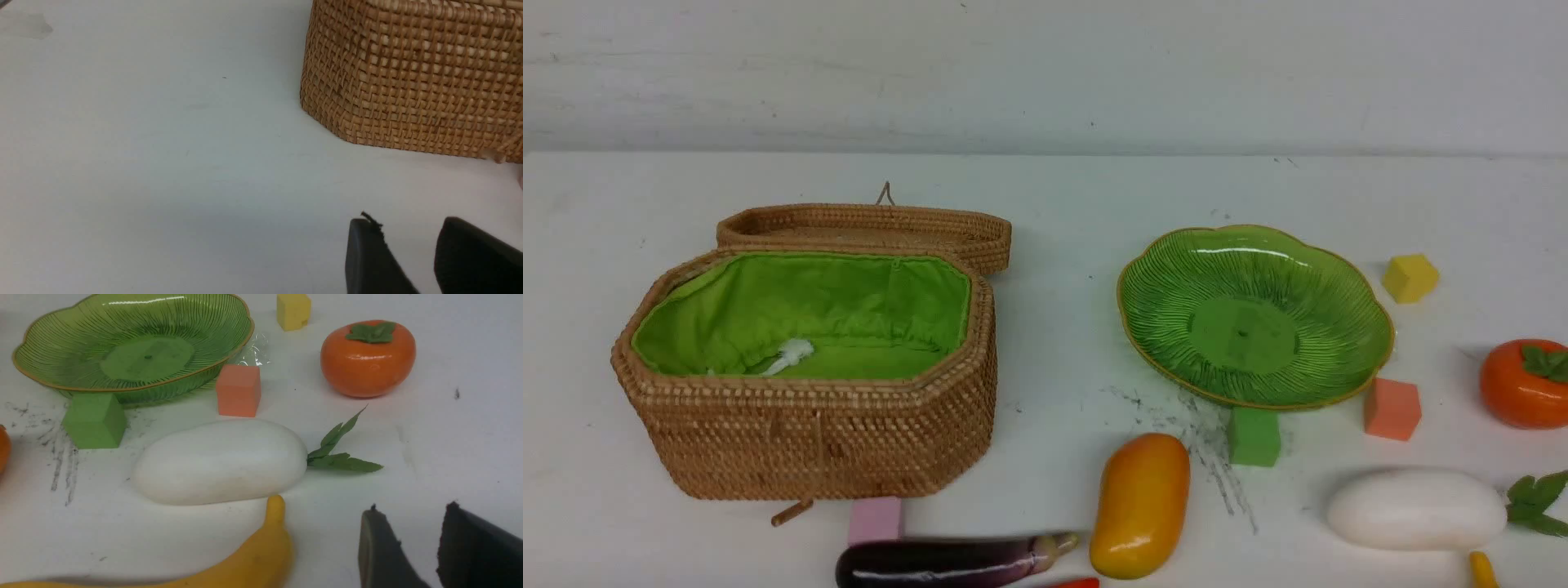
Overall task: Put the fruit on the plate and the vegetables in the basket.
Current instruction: Use the left arm to grab a carrot and put it into the left basket
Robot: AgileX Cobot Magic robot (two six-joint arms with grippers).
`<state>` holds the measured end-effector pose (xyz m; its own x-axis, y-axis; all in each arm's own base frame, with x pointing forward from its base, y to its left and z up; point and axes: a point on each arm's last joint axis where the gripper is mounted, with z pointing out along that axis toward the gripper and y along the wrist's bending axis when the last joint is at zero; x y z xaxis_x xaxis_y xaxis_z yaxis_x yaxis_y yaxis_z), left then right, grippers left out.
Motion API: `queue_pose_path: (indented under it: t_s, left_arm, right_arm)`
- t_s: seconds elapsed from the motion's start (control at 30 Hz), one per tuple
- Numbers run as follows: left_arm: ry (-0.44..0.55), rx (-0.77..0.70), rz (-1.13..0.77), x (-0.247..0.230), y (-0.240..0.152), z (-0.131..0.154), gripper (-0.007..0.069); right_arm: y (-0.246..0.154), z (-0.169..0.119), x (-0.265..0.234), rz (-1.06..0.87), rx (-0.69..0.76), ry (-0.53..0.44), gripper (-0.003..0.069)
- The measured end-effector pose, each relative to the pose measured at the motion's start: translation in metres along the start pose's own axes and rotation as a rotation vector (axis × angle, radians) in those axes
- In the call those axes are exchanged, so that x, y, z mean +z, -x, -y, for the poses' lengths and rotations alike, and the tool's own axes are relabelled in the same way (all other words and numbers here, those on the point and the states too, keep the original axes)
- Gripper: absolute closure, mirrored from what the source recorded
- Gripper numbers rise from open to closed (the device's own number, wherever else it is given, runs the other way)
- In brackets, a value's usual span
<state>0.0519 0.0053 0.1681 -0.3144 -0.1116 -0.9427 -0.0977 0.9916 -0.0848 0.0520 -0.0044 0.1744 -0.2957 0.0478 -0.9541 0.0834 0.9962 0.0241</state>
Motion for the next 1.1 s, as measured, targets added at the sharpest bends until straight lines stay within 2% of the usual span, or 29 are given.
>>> queue_pose_path:
  t_s: [0.87,0.93,0.97,1.03,1.07,1.1]
  left_arm:
    - [0.001,0.001,0.0,0.0,0.0,-0.0001,0.0386]
    - [0.011,0.041,0.005,0.0,0.0005,-0.001,0.0386]
    - [0.044,0.079,0.013,0.0,0.0014,-0.002,0.0386]
    - [0.044,0.177,0.038,-0.0002,0.0038,-0.0037,0.0386]
    - [0.089,0.244,0.063,-0.0004,0.0064,-0.0048,0.0386]
    - [0.064,0.263,0.064,-0.0004,0.0065,-0.005,0.0386]
  right_arm:
    - [0.0,0.0,0.0,0.0,0.0,0.0,0.0417]
    - [0.0,0.0,0.0,0.0,0.0,0.0,0.0417]
    - [0.0,0.0,0.0,0.0,0.0,0.0,0.0417]
    - [0.0,0.0,0.0,0.0,0.0,0.0,0.0417]
    - [0.0,0.0,0.0,0.0,0.0,0.0,0.0417]
    - [0.0,0.0,0.0,0.0,0.0,0.0,0.0417]
